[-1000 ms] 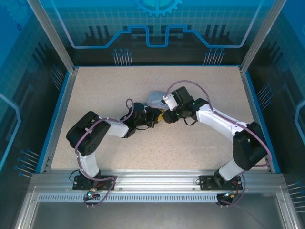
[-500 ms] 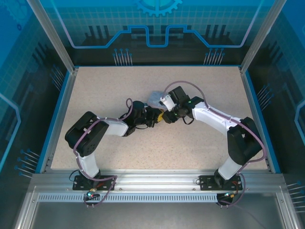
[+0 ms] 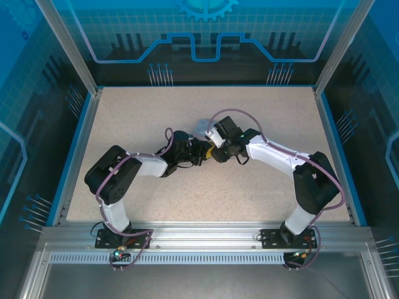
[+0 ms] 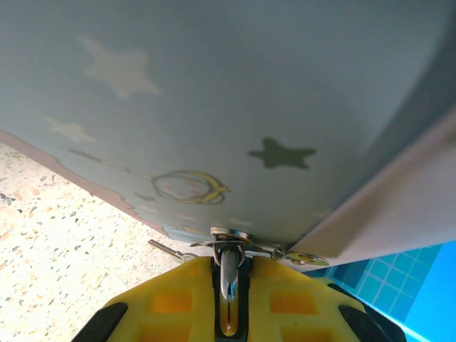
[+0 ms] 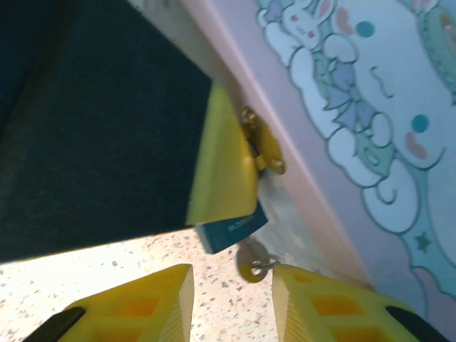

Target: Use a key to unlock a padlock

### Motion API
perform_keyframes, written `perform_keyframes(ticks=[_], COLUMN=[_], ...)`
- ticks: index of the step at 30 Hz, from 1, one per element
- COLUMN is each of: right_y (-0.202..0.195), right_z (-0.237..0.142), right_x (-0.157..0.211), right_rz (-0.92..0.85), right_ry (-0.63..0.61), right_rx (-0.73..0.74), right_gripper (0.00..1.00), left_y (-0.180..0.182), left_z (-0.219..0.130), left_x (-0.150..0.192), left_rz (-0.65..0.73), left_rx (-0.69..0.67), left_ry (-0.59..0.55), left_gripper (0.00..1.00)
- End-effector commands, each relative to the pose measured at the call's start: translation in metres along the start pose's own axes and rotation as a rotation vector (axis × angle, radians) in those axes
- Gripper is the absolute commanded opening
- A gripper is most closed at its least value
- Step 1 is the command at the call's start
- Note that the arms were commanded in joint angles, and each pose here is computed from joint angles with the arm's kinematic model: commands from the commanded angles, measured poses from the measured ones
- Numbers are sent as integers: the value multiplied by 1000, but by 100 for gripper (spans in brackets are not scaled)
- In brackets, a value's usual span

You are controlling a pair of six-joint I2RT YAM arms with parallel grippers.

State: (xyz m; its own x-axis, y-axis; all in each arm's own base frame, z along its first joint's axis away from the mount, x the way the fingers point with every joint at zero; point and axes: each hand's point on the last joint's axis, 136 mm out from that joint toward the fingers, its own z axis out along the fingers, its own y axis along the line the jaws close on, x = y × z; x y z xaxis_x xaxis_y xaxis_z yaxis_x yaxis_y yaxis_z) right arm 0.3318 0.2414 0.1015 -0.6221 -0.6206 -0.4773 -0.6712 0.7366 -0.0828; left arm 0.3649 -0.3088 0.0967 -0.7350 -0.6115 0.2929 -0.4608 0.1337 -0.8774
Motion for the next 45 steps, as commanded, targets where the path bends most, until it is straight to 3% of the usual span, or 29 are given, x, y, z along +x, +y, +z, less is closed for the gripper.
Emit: perform_keyframes(ticks=[1, 8, 19, 22, 27, 30, 34, 37, 40, 45], right_y=[-3, -2, 7, 19, 30, 29, 26, 25, 22, 26], right_z=[3, 10, 6, 0, -13, -26, -37, -42, -45, -49], right_x=[-10, -11, -17, -19, -14, -9, -3, 0, 4, 5], right_rz=[2, -17, -2, 11, 64, 137, 260, 366, 477, 611], right_ry=[-19, 6, 10, 16, 16, -11, -43, -69, -88, -123], right_rx=[47, 49, -5, -87, -181, -219, -274, -320, -358, -420], right_gripper=[33, 28, 0, 0, 43, 58, 61, 64, 68, 74], left_y=[-30, -31, -27, -24, -18, -12, 4, 19, 32, 48], left_z=[-6, -5, -4, -4, -3, -3, -5, -7, -9, -14], left_x=[11, 10, 10, 9, 7, 7, 3, 2, 0, -1], left_rz=[24, 25, 24, 23, 30, 63, 120, 156, 186, 211], left_rx=[62, 66, 61, 59, 55, 36, -18, -58, -82, -108], left_ry=[42, 45, 45, 41, 37, 35, 21, 17, 11, 8], left_gripper=[0, 0, 0, 0, 0, 0, 0, 8, 17, 39])
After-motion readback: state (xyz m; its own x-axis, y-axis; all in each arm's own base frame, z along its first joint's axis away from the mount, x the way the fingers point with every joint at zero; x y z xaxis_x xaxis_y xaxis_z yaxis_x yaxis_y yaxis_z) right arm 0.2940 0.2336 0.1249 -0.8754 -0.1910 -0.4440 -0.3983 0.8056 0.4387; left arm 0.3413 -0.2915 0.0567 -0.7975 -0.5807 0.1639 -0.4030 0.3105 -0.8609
